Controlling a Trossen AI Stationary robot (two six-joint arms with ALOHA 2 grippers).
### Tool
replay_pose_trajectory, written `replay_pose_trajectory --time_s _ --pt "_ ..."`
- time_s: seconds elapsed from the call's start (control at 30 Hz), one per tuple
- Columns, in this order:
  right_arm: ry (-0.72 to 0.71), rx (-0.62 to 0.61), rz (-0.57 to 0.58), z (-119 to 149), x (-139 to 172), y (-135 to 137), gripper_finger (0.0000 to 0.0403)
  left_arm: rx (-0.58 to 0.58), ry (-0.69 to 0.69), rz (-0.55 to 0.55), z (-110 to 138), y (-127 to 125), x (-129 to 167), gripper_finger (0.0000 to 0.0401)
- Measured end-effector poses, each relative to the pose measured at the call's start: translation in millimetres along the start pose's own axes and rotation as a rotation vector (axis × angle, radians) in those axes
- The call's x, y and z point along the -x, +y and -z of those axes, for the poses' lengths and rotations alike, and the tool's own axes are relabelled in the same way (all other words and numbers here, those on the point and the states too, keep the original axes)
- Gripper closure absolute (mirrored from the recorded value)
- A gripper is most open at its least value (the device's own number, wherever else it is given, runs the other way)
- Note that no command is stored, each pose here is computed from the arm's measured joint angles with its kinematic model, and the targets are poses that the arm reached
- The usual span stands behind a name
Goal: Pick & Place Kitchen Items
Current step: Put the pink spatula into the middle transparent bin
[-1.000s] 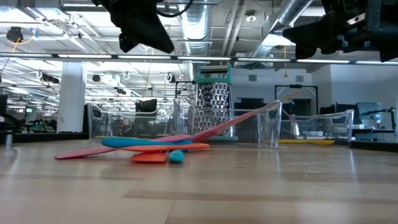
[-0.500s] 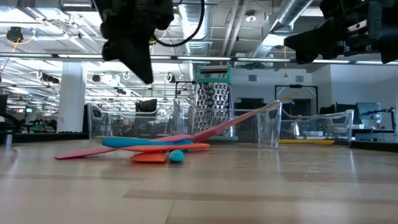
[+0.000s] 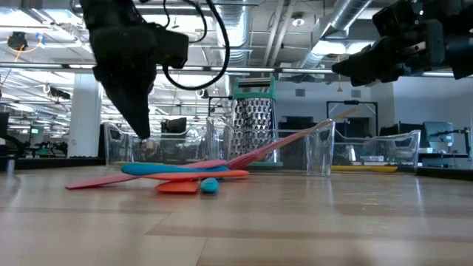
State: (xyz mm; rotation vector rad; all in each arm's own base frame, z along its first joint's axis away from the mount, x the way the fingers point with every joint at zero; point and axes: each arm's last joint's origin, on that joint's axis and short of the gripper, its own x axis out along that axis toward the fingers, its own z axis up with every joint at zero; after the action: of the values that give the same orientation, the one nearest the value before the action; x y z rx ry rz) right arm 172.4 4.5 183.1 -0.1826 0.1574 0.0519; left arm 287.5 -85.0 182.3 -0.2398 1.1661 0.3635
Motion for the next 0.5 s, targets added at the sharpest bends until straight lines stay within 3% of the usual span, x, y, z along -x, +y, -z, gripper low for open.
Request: replay_pose_trajectory --time_s 0.33,0.5 --pt "0.030 0.000 -0.006 4.2 -3.2 0.7 0.0402 0.068 -0.042 0.067 3.1 9.4 -20.1 0.0271" --pt "0.028 0.000 -0.006 4.0 -3.1 0.7 0.0402 0.200 -0.011 0.077 3.3 18.2 -26.3 0.0246"
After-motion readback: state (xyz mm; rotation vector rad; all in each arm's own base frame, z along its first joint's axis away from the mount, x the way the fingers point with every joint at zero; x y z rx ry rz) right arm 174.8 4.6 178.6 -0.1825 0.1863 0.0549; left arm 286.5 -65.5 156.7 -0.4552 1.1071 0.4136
